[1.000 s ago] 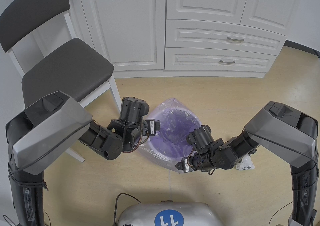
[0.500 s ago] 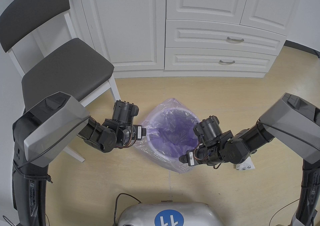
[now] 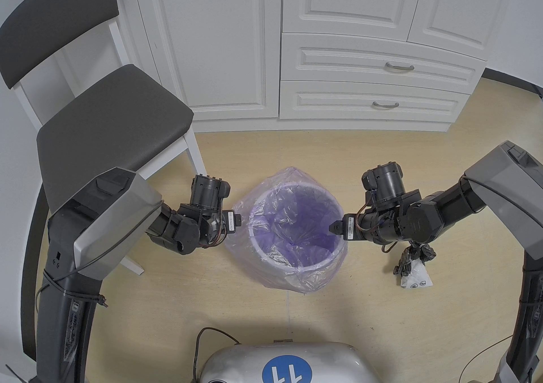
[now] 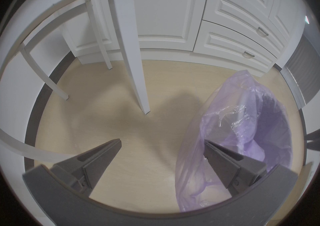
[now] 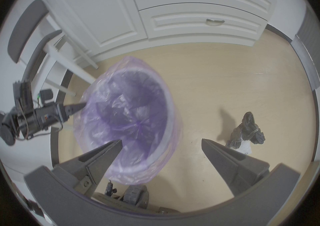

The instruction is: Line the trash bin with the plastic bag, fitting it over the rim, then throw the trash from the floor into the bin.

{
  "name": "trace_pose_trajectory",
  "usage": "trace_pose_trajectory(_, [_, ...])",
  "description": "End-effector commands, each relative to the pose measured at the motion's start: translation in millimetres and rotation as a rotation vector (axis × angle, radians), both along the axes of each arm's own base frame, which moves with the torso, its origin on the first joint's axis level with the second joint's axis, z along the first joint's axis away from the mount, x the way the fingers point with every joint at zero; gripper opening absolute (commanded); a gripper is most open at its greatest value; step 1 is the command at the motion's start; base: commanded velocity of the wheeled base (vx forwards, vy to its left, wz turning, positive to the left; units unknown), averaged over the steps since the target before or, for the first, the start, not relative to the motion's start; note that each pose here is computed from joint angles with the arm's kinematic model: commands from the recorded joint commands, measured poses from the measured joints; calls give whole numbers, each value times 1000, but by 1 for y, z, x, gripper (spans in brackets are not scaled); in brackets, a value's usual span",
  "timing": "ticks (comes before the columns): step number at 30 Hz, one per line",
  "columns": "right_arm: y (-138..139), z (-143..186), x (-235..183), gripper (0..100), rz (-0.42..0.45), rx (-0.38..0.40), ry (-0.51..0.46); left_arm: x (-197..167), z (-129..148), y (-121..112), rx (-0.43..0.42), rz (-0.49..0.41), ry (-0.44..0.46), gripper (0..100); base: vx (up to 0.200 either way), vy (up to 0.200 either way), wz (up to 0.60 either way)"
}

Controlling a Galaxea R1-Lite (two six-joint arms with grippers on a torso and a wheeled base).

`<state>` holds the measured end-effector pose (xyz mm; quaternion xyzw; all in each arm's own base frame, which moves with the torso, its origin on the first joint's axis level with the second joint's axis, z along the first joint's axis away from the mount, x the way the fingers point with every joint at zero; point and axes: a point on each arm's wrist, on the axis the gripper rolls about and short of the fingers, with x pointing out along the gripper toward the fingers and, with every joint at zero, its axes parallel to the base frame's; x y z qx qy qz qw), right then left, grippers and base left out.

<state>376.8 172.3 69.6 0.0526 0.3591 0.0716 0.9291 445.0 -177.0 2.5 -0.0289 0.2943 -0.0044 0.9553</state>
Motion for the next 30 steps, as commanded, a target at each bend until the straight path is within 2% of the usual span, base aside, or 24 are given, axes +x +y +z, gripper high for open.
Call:
trace_pose_trajectory(1, [-10, -9, 19, 100, -47, 11, -2, 8, -26, -3, -13, 17, 24, 100, 0, 0, 0])
trace_pose_trajectory(9, [-19, -17, 36, 100, -109, 50, -3, 15, -34, -6, -52, 40, 18, 100, 0, 0, 0])
trace_pose_trajectory(18, [-35, -14, 45, 100, -124, 80, -8, 18, -56, -7, -35, 42, 50, 100, 0, 0, 0])
trace_pose_trajectory(24, [-42, -18, 51, 100, -143, 79, -7, 20, -68, -6, -3, 51, 116, 100, 0, 0, 0])
trace_pose_trajectory(30, [-46, -19, 53, 100, -152, 80, -7, 22, -64, -4, 10, 77, 98, 100, 0, 0, 0])
